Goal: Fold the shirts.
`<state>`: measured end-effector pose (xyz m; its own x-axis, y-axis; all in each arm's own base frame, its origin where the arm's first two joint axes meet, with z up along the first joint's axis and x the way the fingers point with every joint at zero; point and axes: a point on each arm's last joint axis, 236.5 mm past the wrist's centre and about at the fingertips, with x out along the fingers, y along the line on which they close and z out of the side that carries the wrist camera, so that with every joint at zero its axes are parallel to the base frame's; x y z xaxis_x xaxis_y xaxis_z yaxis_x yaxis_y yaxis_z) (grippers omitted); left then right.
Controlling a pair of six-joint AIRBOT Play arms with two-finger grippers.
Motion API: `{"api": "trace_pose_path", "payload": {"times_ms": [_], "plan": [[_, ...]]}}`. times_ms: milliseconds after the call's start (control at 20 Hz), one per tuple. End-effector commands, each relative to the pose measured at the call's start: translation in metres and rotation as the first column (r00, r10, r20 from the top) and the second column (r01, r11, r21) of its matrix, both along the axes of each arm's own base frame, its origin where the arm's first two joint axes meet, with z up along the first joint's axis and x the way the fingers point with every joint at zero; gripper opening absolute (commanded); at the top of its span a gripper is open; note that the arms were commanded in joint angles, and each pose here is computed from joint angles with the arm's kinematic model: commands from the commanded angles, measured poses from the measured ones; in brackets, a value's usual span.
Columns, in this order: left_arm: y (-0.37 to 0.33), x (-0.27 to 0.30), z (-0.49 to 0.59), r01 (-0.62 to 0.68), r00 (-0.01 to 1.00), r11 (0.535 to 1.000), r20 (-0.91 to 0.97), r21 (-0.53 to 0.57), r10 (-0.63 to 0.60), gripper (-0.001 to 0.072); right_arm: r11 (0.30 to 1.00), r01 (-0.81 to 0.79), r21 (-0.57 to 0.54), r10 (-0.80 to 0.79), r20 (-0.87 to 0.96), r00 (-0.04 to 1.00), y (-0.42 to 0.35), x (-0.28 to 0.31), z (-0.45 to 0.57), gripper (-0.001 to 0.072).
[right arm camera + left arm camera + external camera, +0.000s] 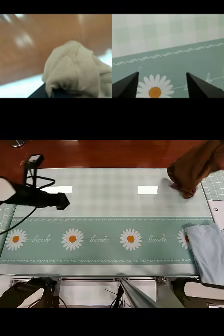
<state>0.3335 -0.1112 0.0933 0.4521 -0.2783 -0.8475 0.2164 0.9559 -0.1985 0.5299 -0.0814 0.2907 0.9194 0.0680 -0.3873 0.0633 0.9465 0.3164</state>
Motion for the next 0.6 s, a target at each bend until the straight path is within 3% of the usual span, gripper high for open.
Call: {"api": "trace_pose_path", "payload": {"times_ms": [0, 250, 400, 550], "plan": [[-0.012, -0.047, 0.029, 0.051, 0.997, 0.996, 0.066, -0.068, -0.047, 0.0703, 0.983, -0.097, -0.156, 0.139, 0.288, 0.948, 0.069, -0.077, 0.146, 0.0026], [-0.008, -0.067, 0.008, -0.074, 0.994, 0.984, 0.072, -0.161, 0.087, 0.0703, 0.94, -0.196, -0.278, 0.3, 0.409, 0.862, 0.135, -0.173, 0.213, 0.0026], [-0.009, -0.059, -0.002, -0.168, 0.98, 0.955, 0.068, -0.245, 0.189, 0.0703, 0.886, -0.35, -0.305, 0.429, 0.253, 0.867, 0.17, -0.203, 0.179, 0.0026], [-0.022, -0.055, 0.007, -0.179, 0.975, 0.927, 0.065, -0.33, 0.211, 0.0703, 0.781, -0.57, -0.256, 0.593, 0.016, 0.805, 0.218, -0.221, 0.111, 0.0026]]}}
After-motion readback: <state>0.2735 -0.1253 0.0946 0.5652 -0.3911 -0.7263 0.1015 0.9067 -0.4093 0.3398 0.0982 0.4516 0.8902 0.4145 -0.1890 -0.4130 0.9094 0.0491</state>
